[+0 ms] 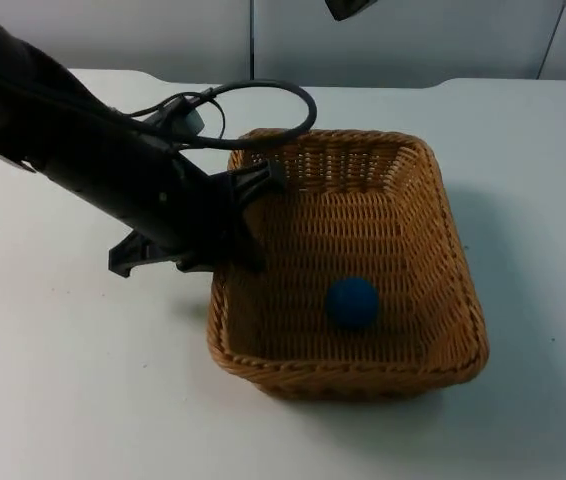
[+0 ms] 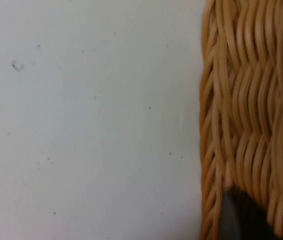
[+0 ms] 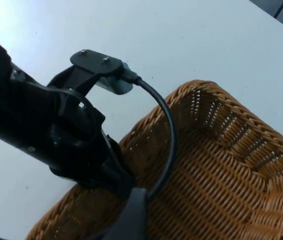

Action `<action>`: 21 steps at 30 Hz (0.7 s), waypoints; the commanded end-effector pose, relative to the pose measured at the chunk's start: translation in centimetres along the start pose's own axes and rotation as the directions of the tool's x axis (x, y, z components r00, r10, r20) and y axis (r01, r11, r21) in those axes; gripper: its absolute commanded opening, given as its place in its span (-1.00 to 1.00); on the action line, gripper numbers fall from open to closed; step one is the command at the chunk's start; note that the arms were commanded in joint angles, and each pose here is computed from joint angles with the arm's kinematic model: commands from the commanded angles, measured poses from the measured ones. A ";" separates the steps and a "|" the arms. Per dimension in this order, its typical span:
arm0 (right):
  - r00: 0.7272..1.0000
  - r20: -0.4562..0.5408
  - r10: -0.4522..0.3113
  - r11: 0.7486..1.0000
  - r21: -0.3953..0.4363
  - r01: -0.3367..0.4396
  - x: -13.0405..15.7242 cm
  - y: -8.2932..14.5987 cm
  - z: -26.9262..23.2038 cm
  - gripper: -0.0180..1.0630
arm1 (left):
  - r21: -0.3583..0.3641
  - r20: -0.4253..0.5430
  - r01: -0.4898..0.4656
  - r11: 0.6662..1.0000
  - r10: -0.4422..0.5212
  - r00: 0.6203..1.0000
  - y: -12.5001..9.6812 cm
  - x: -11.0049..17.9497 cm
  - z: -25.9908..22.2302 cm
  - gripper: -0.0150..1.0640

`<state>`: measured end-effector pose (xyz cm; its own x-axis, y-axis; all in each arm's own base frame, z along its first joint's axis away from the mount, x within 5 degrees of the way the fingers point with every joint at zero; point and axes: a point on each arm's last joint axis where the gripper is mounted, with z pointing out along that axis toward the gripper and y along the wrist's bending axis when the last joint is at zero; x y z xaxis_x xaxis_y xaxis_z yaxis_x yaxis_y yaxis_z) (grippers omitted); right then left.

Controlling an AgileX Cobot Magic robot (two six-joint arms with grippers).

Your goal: Pick up the basket with the left hand and place the ball into the basket with the right hand.

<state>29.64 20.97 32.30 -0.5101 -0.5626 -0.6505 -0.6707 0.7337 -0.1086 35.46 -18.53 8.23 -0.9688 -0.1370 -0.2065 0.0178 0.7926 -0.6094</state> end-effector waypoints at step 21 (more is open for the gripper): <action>1.000 0.006 -0.014 1.000 -0.003 0.014 -0.1 0.2 -0.4 0.61 | 0.007 0.017 0.016 1.000 -0.016 1.000 -0.7 0.2 0.5 0.26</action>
<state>29.59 20.94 32.25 -0.5131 -0.5672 -0.6443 -0.6725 0.7320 -0.1089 35.43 -19.17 7.76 -0.9668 -0.1627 -0.1972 -0.0075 0.7891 -0.6143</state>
